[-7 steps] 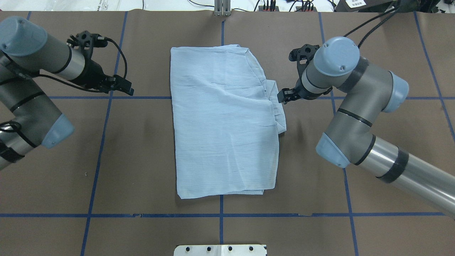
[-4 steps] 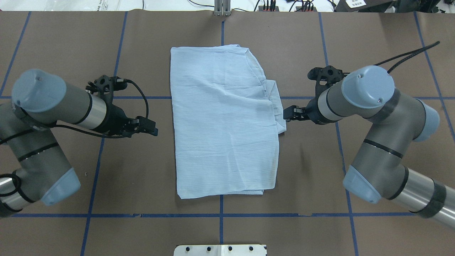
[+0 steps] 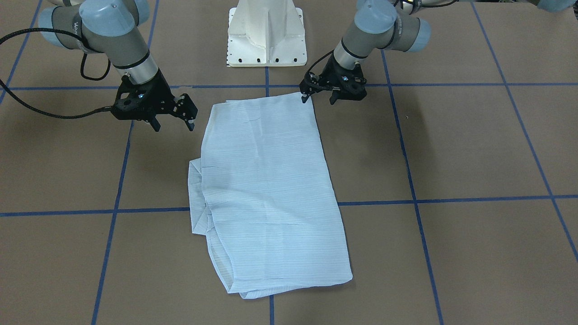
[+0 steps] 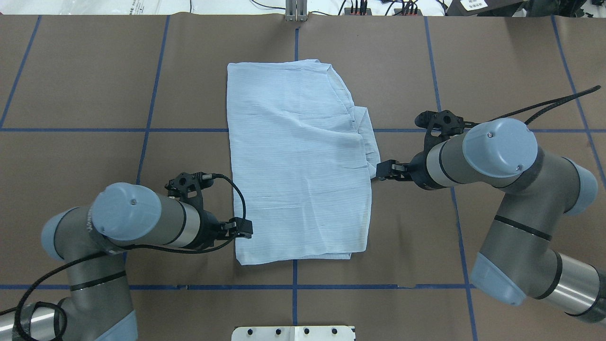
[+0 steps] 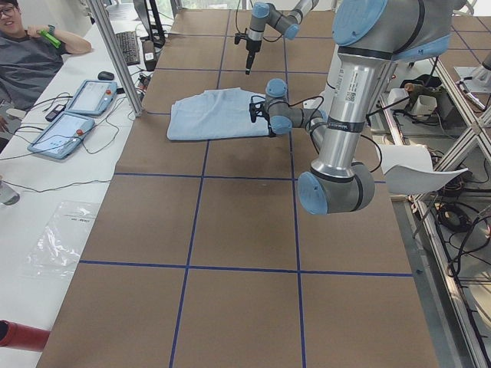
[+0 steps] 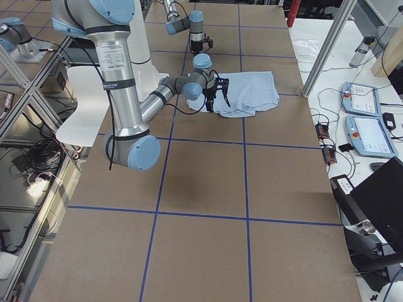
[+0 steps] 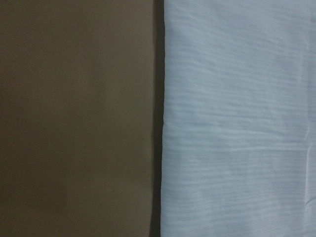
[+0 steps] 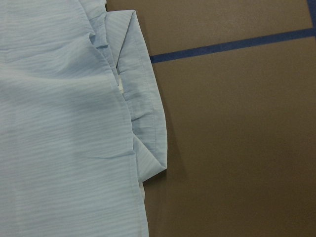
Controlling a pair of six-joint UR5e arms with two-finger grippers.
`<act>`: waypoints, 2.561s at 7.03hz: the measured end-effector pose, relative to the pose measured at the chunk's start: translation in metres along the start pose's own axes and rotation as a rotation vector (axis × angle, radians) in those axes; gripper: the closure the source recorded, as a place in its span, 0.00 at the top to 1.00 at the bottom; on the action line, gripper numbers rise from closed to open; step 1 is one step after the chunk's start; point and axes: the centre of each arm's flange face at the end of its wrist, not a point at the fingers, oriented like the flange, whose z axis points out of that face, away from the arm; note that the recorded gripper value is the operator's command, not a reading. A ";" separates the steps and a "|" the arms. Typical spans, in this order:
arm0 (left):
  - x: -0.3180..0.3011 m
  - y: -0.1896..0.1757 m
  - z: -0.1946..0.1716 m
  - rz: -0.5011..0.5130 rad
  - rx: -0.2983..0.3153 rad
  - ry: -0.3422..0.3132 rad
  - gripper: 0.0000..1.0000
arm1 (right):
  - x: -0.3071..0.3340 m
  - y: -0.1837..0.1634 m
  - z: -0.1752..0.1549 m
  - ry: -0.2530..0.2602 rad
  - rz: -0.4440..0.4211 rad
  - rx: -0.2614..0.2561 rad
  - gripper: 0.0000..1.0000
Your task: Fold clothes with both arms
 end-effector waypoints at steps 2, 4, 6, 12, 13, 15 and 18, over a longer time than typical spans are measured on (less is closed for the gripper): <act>0.011 0.019 0.014 0.000 -0.005 -0.030 0.78 | 0.000 0.001 0.001 0.001 0.001 -0.001 1.00; 0.011 0.025 0.021 0.002 -0.011 -0.043 0.76 | 0.000 0.002 0.002 0.003 -0.001 -0.005 1.00; 0.009 0.025 0.027 0.001 -0.012 -0.053 0.68 | 0.000 0.004 0.004 0.004 -0.003 -0.008 1.00; 0.012 0.024 0.034 0.001 -0.014 -0.058 0.04 | -0.002 0.010 0.008 0.007 -0.009 -0.016 1.00; 0.013 0.024 0.033 0.001 -0.014 -0.056 0.00 | -0.003 0.012 0.008 0.006 -0.003 -0.017 1.00; 0.014 0.024 0.031 0.000 -0.013 -0.052 0.00 | -0.011 0.026 0.011 0.004 0.049 -0.002 0.99; 0.016 0.024 0.029 0.000 -0.012 -0.046 0.00 | -0.041 0.090 0.017 -0.015 0.317 -0.008 0.94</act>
